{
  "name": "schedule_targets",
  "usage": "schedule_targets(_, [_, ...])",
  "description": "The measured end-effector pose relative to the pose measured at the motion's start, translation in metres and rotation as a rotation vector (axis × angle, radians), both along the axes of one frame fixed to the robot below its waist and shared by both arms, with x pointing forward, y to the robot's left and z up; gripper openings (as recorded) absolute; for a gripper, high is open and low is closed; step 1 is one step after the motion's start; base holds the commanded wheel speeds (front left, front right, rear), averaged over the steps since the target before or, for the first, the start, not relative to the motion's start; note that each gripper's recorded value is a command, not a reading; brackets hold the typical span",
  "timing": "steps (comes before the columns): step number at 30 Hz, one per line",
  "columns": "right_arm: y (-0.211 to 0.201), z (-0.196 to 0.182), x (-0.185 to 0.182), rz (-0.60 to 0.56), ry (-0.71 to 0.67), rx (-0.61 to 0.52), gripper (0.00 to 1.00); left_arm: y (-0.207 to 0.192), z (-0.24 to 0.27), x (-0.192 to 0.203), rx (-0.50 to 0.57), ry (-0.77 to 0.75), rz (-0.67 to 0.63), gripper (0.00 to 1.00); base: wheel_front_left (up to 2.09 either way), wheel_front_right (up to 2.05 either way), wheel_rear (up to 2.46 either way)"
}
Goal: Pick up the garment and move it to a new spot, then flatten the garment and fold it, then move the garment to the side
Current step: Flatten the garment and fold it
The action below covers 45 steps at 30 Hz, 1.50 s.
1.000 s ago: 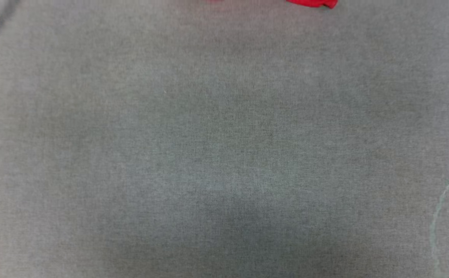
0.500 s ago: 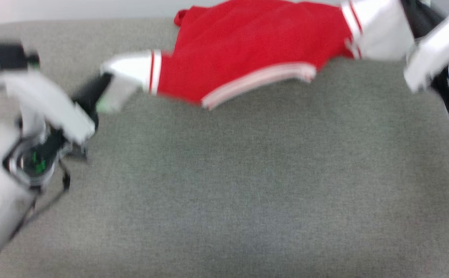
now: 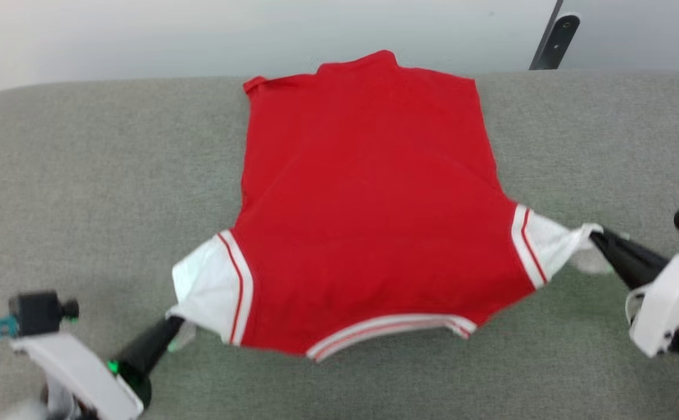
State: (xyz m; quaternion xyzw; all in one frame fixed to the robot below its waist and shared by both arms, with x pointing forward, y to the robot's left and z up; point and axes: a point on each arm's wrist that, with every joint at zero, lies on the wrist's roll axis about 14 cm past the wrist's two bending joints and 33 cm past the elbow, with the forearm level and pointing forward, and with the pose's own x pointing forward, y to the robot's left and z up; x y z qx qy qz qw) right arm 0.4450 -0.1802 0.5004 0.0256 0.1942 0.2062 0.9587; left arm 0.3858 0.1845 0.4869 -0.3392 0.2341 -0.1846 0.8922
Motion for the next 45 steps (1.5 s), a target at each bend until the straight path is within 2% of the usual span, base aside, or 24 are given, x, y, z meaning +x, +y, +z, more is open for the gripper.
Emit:
schedule_targets(6, [0.003,-0.002,-0.035,-0.009,0.048,-0.005,0.00,-0.006,-0.009,-0.030,-0.029,0.053,-0.002,0.00,0.00,0.00,0.00])
schedule_targets(14, [0.007,-0.003,-0.061,-0.037,0.109,-0.016,0.00,-0.001,-0.013,-0.043,-0.028,0.092,0.034,0.00,0.00,0.00,0.00])
schedule_targets(24, [0.008,-0.060,-0.078,-0.030,0.323,-0.067,0.00,-0.008,-0.056,-0.051,-0.035,0.194,0.070,0.00,0.00,0.00,0.00])
schedule_targets(27, [0.008,-0.075,-0.079,-0.025,0.364,-0.073,0.00,-0.007,-0.073,-0.054,-0.013,0.235,0.073,0.00,0.00,0.00,0.00])
schedule_targets(35, [0.018,-0.115,-0.083,0.013,0.449,-0.099,0.00,-0.005,-0.115,-0.056,0.141,0.294,0.043,0.00,0.00,0.00,0.00])
schedule_targets(45, [0.022,-0.136,-0.078,0.036,0.466,-0.121,0.00,-0.006,-0.134,-0.055,0.216,0.310,0.013,0.00,0.00,0.00,0.00])
